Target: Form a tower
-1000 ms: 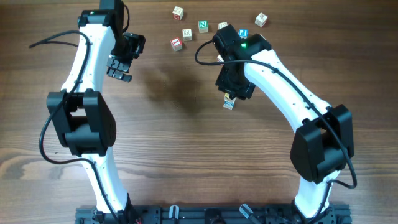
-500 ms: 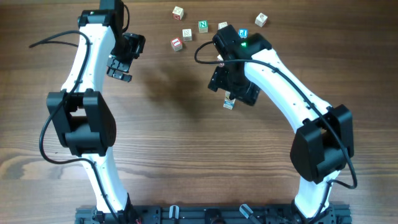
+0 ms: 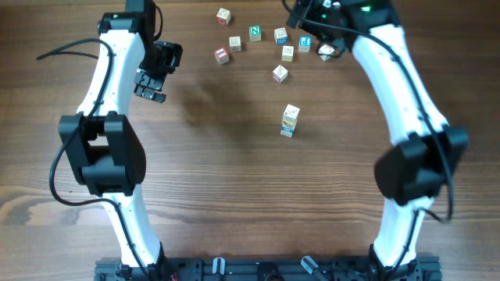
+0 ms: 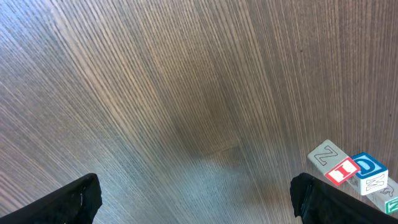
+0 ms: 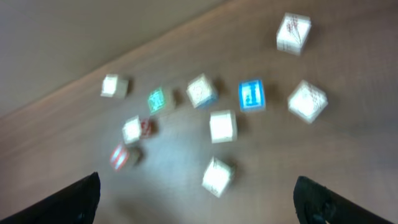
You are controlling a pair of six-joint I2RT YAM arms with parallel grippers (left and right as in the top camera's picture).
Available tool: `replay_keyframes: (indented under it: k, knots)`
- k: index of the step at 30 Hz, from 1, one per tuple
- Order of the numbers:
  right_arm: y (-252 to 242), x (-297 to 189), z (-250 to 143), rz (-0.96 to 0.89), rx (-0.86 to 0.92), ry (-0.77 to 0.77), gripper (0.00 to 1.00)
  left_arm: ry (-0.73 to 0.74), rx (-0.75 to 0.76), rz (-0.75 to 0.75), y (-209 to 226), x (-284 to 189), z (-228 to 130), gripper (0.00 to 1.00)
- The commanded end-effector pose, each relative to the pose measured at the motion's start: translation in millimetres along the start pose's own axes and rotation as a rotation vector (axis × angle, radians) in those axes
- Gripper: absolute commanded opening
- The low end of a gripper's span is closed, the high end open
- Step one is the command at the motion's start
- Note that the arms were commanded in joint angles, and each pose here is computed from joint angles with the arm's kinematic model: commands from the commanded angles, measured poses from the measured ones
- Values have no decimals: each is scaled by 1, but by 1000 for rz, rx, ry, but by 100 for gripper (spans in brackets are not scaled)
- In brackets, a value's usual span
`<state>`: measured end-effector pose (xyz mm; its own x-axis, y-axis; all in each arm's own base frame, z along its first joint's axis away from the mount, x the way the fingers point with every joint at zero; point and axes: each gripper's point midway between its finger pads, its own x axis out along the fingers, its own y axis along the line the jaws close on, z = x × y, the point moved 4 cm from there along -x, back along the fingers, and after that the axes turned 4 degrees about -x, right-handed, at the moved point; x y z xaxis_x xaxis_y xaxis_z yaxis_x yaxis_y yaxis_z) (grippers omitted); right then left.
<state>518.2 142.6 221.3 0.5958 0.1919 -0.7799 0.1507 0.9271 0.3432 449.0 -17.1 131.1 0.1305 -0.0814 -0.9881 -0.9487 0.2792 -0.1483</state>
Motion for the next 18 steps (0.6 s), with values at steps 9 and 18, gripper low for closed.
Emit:
replay_keyframes:
  k: [9,18]
  knots:
    - [-67,189,-28,-184,-101,-86,88,-17,10,-22,1,-12,2,100]
    - [-80,193,-41,-177,-174,11,60,-17,10,-22,1,-12,2,100]
